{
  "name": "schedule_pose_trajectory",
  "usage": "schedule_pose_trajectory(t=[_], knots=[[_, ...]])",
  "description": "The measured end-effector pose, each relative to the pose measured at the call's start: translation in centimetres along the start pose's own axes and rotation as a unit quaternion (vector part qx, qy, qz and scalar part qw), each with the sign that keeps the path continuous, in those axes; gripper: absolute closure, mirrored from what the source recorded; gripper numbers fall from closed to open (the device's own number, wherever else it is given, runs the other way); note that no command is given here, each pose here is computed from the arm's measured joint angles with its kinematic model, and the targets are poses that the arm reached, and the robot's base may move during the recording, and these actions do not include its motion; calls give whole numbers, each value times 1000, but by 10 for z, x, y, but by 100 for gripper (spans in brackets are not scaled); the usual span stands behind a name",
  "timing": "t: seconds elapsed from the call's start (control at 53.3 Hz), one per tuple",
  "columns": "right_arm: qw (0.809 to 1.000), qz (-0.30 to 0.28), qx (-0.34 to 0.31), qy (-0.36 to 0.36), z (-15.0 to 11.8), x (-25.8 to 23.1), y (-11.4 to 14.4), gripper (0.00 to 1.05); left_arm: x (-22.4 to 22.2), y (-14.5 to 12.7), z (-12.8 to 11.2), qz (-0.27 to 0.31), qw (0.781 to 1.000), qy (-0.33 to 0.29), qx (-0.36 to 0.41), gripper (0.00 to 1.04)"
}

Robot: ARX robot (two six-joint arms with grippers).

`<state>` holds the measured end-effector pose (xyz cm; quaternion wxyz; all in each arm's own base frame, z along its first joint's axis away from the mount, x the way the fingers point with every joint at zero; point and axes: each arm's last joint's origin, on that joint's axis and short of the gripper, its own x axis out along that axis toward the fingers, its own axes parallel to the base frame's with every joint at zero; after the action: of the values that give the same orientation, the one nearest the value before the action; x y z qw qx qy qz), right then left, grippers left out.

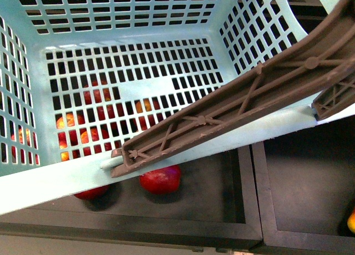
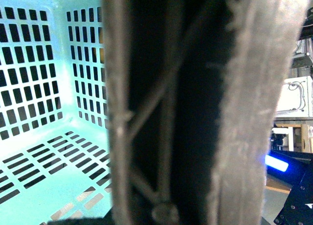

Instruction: Pick mango and avocado into basket

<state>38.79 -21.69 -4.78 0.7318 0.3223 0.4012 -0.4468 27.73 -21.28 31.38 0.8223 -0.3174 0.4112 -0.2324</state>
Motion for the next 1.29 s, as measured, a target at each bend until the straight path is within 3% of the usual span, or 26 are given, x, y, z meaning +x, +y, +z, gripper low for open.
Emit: schedule_pose_trajectory(t=[0.375,0.544,0.676,0.788,1.126,1.295], knots=[[998,30,-41,-27,-6,-28,-13,40,0,0,0,0,1000,0,0,91],[986,106,-91,-88,10,-93,-9,40,0,0,0,0,1000,0,0,91],[957,166,-182,-152,6,-162,-2,40,0,0,0,0,1000,0,0,91],[931,218,-246,-157,-13,-212,-5,40,0,0,0,0,1000,0,0,91],[878,336,-255,-226,-17,-334,-12,40,0,0,0,0,1000,0,0,91],[841,405,-250,-257,-40,-396,-9,40,0,0,0,0,1000,0,0,91]])
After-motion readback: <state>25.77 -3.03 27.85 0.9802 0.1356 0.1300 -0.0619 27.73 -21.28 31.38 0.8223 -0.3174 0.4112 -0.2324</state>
